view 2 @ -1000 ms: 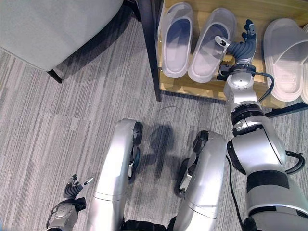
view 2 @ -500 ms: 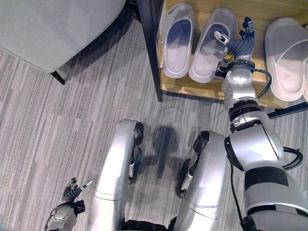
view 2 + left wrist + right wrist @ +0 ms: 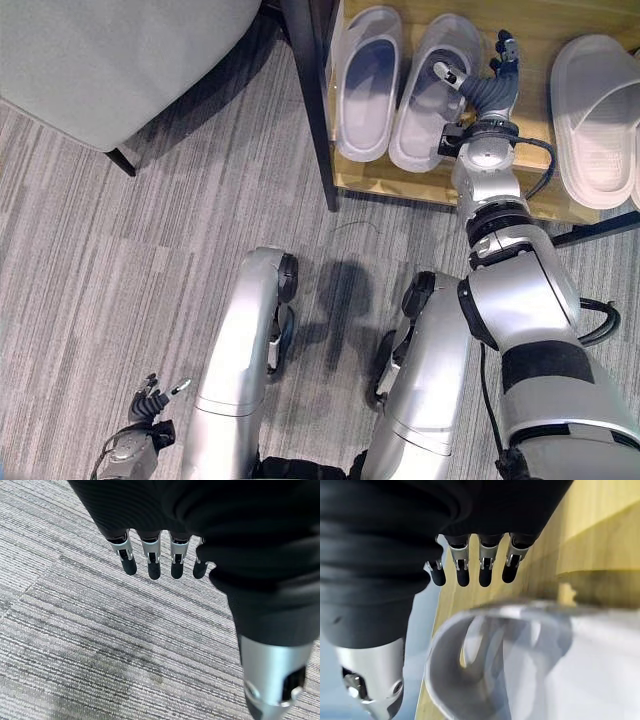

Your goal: Arrange the slippers neatly on the shoe rack.

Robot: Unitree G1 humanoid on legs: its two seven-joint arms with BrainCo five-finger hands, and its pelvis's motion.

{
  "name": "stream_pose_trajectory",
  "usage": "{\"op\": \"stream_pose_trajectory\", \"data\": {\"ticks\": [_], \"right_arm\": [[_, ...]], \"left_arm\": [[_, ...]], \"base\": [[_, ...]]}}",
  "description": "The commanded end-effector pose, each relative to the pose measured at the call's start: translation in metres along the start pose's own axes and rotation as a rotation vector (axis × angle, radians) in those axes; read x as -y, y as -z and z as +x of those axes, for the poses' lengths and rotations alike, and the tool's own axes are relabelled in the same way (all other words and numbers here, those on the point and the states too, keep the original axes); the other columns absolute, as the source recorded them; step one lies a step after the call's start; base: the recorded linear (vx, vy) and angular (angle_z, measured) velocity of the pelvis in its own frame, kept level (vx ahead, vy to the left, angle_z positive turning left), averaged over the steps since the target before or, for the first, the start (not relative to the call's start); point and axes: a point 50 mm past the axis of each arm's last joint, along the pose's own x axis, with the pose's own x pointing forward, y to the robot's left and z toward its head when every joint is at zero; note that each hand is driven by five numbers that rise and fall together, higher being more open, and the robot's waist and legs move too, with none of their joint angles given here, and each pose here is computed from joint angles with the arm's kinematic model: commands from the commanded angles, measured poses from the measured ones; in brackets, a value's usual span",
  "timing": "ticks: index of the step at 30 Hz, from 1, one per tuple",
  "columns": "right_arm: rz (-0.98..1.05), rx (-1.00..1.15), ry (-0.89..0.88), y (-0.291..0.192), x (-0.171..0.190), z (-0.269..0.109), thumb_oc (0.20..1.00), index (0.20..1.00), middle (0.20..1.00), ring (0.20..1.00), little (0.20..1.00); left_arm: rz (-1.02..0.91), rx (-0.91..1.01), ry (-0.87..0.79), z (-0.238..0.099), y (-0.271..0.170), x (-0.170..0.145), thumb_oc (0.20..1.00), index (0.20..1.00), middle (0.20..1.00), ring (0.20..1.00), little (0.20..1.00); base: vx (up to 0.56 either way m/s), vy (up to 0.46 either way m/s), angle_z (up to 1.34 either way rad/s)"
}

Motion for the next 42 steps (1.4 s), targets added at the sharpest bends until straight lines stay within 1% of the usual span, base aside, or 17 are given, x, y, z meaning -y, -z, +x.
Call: {"op": "stream_pose_trajectory", "data": {"ticks": [1, 6, 11, 13, 19, 21, 24, 25, 27, 28, 29, 31, 32, 37, 38, 40, 42], "right_arm": [[0.001, 0.274, 0.021, -0.072, -0.004, 0.011, 1.000, 1.000, 1.000, 1.000, 1.000], [-0.063, 0.549, 0.020, -0.103, -0.001, -0.009, 1.000, 1.000, 1.000, 1.000, 1.000], [-0.125, 0.735, 0.100, -0.085, 0.017, -0.053, 1.000, 1.000, 1.000, 1.000, 1.000], [-0.147, 0.450, 0.096, 0.013, 0.038, -0.098, 1.000, 1.000, 1.000, 1.000, 1.000], [0.032, -0.168, 0.105, 0.142, 0.052, -0.190, 1.000, 1.000, 1.000, 1.000, 1.000], [-0.061, -0.306, 0.071, 0.170, 0.063, -0.222, 1.000, 1.000, 1.000, 1.000, 1.000], [-0.107, -0.594, 0.100, 0.220, 0.080, -0.274, 1.000, 1.000, 1.000, 1.000, 1.000], [-0.107, -0.594, 0.099, 0.220, 0.080, -0.274, 1.000, 1.000, 1.000, 1.000, 1.000], [-0.103, -0.857, 0.121, 0.254, 0.085, -0.325, 1.000, 1.000, 1.000, 1.000, 1.000], [-0.058, -1.152, 0.234, 0.279, 0.101, -0.381, 1.000, 1.000, 1.000, 1.000, 1.000], [-0.077, -1.248, 0.254, 0.284, 0.106, -0.402, 1.000, 1.000, 1.000, 1.000, 1.000], [-0.076, -1.247, 0.254, 0.284, 0.106, -0.402, 1.000, 1.000, 1.000, 1.000, 1.000], [-0.177, -1.402, 0.210, 0.285, 0.123, -0.439, 1.000, 1.000, 1.000, 1.000, 1.000], [-0.315, -1.515, 0.093, 0.283, 0.143, -0.463, 1.000, 1.000, 1.000, 1.000, 1.000], [-0.332, -1.557, 0.087, 0.280, 0.155, -0.471, 1.000, 1.000, 1.000, 1.000, 1.000], [-0.366, -1.560, 0.074, 0.282, 0.151, -0.468, 1.000, 1.000, 1.000, 1.000, 1.000], [-0.304, -1.624, 0.044, 0.277, 0.139, -0.495, 1.000, 1.000, 1.000, 1.000, 1.000]], "left_arm": [[0.091, 0.013, 0.011, -0.001, 0.001, -0.007, 1.000, 1.000, 1.000, 1.000, 1.000], [0.003, 0.010, -0.073, 0.003, -0.004, -0.011, 1.000, 1.000, 1.000, 1.000, 1.000], [-0.017, 0.012, -0.080, 0.010, -0.015, 0.004, 1.000, 1.000, 1.000, 1.000, 1.000], [-0.048, 0.037, -0.044, 0.014, -0.028, 0.020, 1.000, 1.000, 1.000, 1.000, 1.000], [-0.049, 0.050, 0.034, 0.012, -0.034, 0.043, 1.000, 1.000, 1.000, 1.000, 1.000], [-0.070, 0.058, 0.022, 0.012, -0.035, 0.040, 1.000, 1.000, 1.000, 1.000, 1.000], [-0.032, -0.012, 0.030, 0.002, -0.008, 0.033, 1.000, 1.000, 1.000, 1.000, 1.000], [-0.032, -0.013, 0.030, 0.002, -0.008, 0.033, 1.000, 1.000, 1.000, 1.000, 1.000], [-0.002, -0.103, 0.015, -0.008, 0.019, 0.022, 1.000, 1.000, 1.000, 1.000, 1.000], [0.053, -0.244, 0.016, -0.023, 0.052, 0.015, 1.000, 1.000, 1.000, 1.000, 1.000], [0.085, -0.292, 0.035, -0.030, 0.065, 0.014, 1.000, 1.000, 1.000, 1.000, 1.000], [0.085, -0.291, 0.035, -0.029, 0.065, 0.015, 1.000, 1.000, 1.000, 1.000, 1.000], [0.190, -0.363, 0.094, -0.044, 0.085, 0.016, 1.000, 1.000, 1.000, 1.000, 1.000], [0.318, -0.374, 0.177, -0.048, 0.091, 0.021, 1.000, 1.000, 1.000, 1.000, 1.000], [0.275, -0.305, 0.204, -0.042, 0.079, 0.010, 1.000, 1.000, 1.000, 1.000, 1.000], [0.369, -0.343, 0.238, -0.058, 0.097, 0.024, 1.000, 1.000, 1.000, 1.000, 1.000], [0.399, -0.406, 0.237, -0.056, 0.100, 0.026, 1.000, 1.000, 1.000, 1.000, 1.000]], "base": [[0.00, 0.000, 0.00], [0.00, 0.044, -0.02], [-0.01, 0.085, -0.13], [-0.10, 0.097, -0.15], [-0.14, 0.004, -0.05], [-0.16, -0.048, -0.05], [-0.03, -0.027, 0.08], [0.06, 0.014, 0.09], [0.29, 0.019, 0.13], [0.54, -0.011, 0.22], [0.46, -0.004, 0.11], [0.18, -0.017, -0.14], [0.30, -0.041, -0.24], [0.13, -0.033, -0.19], [0.02, -0.010, -0.31], [-0.04, -0.093, -0.18], [0.01, -0.140, -0.01]]}}
